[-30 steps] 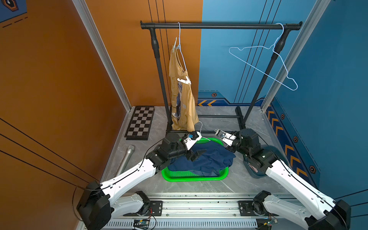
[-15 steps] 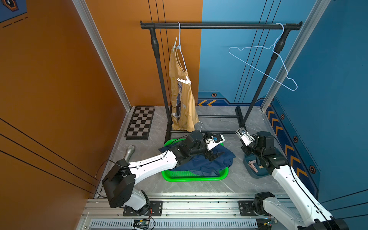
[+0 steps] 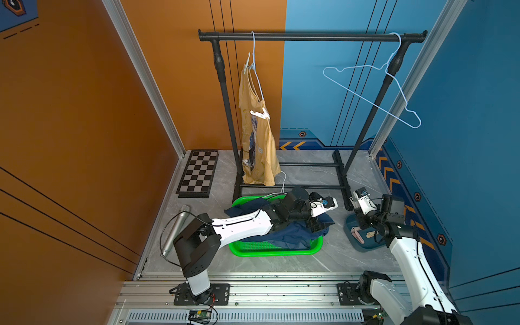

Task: Remove the clothespins securing t-shirts to the hanger
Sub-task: Place the clothespin in the storage box.

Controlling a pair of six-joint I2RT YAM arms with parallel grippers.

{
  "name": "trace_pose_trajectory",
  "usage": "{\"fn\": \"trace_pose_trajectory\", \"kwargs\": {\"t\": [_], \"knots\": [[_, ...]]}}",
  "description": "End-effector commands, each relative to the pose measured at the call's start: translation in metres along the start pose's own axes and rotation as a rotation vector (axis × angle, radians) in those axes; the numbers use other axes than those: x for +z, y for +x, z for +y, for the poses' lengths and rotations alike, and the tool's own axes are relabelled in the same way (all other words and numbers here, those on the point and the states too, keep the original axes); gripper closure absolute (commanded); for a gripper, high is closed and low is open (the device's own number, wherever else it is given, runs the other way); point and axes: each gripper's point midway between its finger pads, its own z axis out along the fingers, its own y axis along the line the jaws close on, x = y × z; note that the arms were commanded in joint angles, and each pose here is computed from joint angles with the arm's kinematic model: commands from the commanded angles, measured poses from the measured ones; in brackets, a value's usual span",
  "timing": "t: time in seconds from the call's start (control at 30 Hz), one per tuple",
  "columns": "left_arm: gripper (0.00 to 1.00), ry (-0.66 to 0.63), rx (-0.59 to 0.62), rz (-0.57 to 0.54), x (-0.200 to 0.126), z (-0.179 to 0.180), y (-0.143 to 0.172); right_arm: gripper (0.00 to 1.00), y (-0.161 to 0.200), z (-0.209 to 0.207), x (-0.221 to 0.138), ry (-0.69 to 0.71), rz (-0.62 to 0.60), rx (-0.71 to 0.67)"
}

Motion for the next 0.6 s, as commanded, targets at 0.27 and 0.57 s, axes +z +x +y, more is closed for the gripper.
{"fn": "trace_pose_trajectory", "kwargs": {"t": [0.27,0.57], "knots": [[0.07,0.172,-0.032,-0.009,0.046,-0.041,0.0,0.96,0.069,0.008,0.003,-0.037,0.221,0.031],[0.07,0.222,-0.048,0.049,0.072,-0.057,0.019,0.96,0.097,0.012,0.015,-0.085,0.342,0.014]]}}
